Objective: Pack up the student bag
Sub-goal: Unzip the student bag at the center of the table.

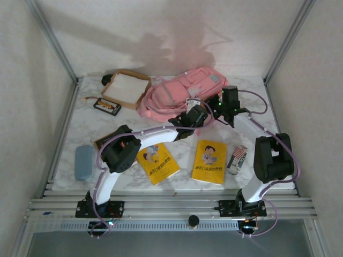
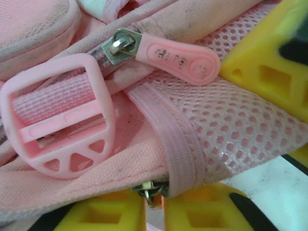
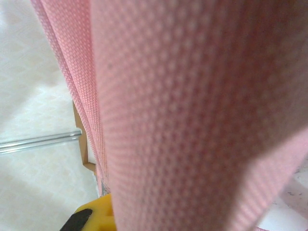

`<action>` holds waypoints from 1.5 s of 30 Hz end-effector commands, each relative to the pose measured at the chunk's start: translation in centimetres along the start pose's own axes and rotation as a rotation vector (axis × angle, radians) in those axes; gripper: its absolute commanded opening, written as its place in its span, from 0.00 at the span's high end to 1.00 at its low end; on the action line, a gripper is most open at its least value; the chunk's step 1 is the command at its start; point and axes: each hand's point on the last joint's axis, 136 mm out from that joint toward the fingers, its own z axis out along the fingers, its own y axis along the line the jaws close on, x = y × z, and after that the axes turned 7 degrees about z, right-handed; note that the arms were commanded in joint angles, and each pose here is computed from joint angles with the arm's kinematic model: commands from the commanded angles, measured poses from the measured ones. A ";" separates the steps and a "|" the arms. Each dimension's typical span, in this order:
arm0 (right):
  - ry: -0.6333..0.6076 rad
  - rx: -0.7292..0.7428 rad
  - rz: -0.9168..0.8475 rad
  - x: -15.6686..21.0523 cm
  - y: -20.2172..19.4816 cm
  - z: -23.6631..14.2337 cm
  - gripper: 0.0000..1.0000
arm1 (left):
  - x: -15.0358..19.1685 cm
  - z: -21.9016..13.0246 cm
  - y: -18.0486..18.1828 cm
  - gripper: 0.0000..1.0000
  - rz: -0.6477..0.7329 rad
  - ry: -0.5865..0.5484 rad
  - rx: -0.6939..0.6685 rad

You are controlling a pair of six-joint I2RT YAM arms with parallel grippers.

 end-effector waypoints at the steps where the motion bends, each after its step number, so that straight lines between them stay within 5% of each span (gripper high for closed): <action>1: -0.029 -0.116 -0.044 -0.7 4.3 -1.2 1.00 | -1.0 0.7 0.3 0.93 -0.002 -0.028 0.019; 11: -0.050 -0.100 -0.041 -2.3 4.2 -1.5 1.00 | 0.0 -1.1 1.9 1.00 0.008 0.056 0.028; 28: -0.093 -0.044 -0.041 -7.1 1.6 -2.4 1.00 | 4.6 -4.7 11.0 1.00 0.035 0.282 -0.118; 34: -0.118 0.008 -0.028 -9.3 -0.4 -2.4 1.00 | 4.9 -6.1 9.2 1.00 0.061 0.316 -0.022; 37: -0.109 0.006 -0.048 -8.7 -0.3 -2.4 0.85 | 3.5 -6.3 5.9 1.00 0.052 0.280 0.089; 42: -0.065 0.036 -0.078 -5.2 -1.5 -3.6 0.32 | 0.6 -5.7 2.9 1.00 0.000 0.208 0.151; 45: -0.063 0.123 -0.053 -3.5 -4.9 -5.5 0.11 | 0.0 -5.5 2.6 1.00 -0.034 0.198 0.155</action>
